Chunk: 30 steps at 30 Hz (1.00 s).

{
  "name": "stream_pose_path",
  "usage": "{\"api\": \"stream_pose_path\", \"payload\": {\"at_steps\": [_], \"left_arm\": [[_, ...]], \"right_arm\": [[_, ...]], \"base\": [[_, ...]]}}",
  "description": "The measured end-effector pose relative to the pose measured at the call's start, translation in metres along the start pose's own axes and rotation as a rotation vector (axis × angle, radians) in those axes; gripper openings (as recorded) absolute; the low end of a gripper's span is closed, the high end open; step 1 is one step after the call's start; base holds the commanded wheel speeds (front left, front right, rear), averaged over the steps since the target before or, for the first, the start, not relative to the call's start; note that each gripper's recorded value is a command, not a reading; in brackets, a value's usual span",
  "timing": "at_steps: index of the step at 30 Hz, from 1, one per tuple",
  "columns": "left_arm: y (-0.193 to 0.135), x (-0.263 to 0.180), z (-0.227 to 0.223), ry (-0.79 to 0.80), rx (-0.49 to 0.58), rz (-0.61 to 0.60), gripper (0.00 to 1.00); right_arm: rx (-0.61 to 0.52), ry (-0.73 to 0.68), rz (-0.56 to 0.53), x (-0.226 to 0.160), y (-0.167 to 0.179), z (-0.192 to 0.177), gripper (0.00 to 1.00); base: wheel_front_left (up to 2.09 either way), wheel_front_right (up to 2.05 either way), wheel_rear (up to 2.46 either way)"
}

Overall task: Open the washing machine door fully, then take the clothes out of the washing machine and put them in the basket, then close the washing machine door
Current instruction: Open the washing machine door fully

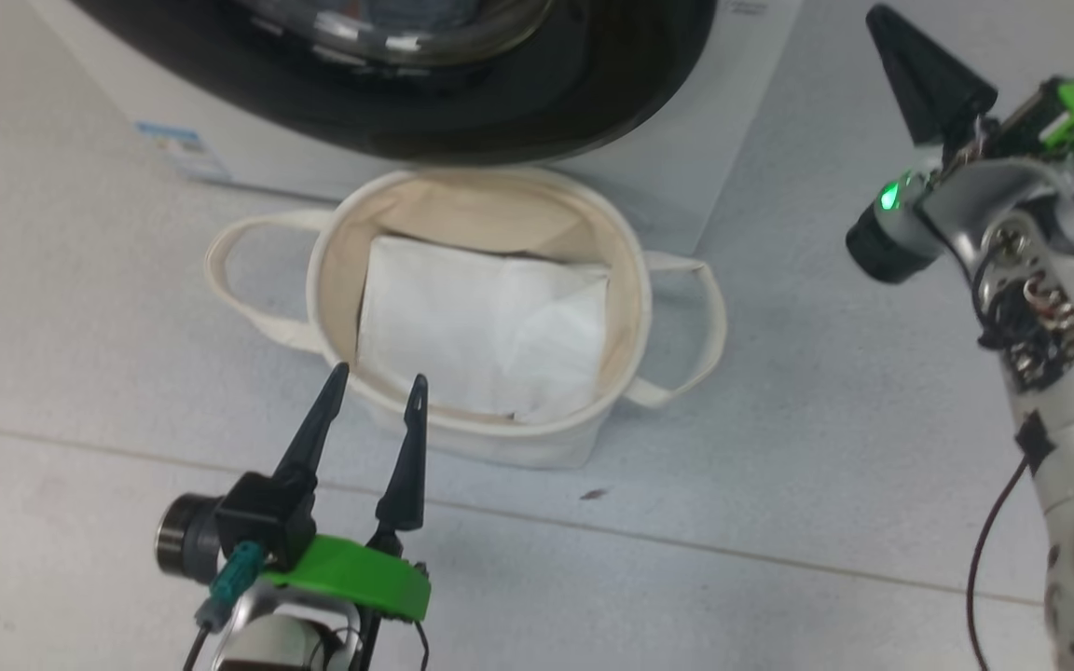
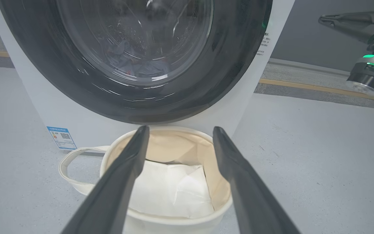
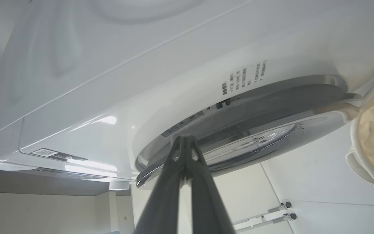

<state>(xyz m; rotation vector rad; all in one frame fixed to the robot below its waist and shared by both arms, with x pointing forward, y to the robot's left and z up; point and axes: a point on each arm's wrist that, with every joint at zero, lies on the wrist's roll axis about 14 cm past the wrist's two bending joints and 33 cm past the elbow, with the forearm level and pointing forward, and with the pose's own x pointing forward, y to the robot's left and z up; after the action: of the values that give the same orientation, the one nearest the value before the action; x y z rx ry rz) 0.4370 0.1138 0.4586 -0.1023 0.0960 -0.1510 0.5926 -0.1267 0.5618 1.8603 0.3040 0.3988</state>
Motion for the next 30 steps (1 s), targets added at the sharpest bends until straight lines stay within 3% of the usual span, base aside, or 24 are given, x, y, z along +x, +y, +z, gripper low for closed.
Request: {"api": "stream_pose_path", "payload": {"at_steps": [16, 30], "left_arm": [[0.009, 0.025, -0.004, -0.026, -0.01, 0.025, 1.0], [0.02, 0.027, -0.022, 0.007, -0.015, 0.06, 1.0]], "right_arm": [[0.009, 0.111, -0.103, 0.071, -0.05, -0.014, 0.0], [0.043, 0.214, -0.231, 0.083, -0.098, -0.022, 0.0]], "base": [[0.0, 0.0, 0.0], [0.0, 0.0, 0.0]]}}
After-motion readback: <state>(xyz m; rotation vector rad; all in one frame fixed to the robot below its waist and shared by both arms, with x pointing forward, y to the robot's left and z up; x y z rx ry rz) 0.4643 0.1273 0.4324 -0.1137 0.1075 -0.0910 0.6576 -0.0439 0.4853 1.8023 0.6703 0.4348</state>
